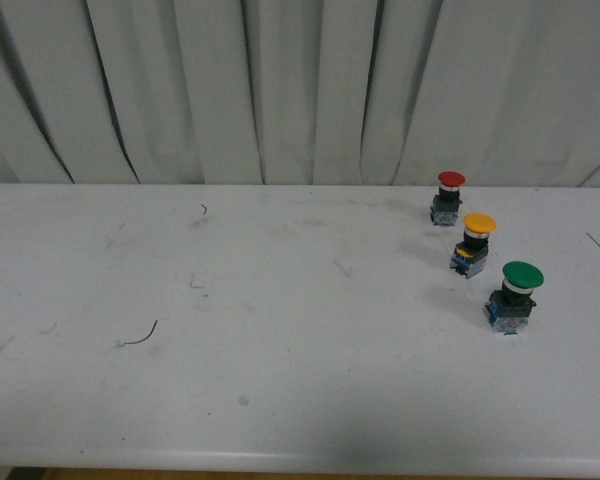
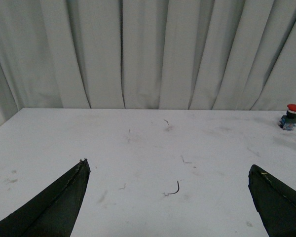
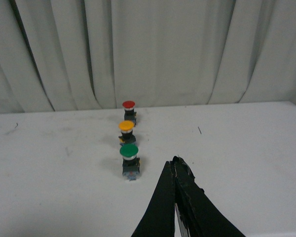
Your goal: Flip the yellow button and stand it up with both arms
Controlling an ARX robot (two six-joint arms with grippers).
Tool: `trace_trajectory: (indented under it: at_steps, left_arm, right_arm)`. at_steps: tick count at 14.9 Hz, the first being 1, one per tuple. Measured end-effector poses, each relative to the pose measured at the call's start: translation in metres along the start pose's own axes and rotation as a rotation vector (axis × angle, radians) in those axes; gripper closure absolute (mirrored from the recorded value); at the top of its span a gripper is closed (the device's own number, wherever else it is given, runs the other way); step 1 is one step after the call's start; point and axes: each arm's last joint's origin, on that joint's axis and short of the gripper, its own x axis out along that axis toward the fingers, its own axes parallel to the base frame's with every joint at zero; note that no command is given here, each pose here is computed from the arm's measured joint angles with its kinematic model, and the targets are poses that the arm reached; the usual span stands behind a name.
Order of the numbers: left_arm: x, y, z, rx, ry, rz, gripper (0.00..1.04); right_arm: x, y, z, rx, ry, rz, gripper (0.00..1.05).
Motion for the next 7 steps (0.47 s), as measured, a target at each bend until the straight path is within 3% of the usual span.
trace_trajectory:
  at_steps: [4,7]
  left_arm:
    - [0.0000,0.0000,-0.0001,0.000,0.001,0.001,0.07]
    - [0.0000,0.0000,-0.0001,0.000,0.001,0.001,0.07]
  right_arm:
    - [0.0000,0.0000,0.0004,0.000,-0.004,0.000,1.00]
    - [0.0000,0.0000,0.0004,0.000,-0.004,0.000,0.64]
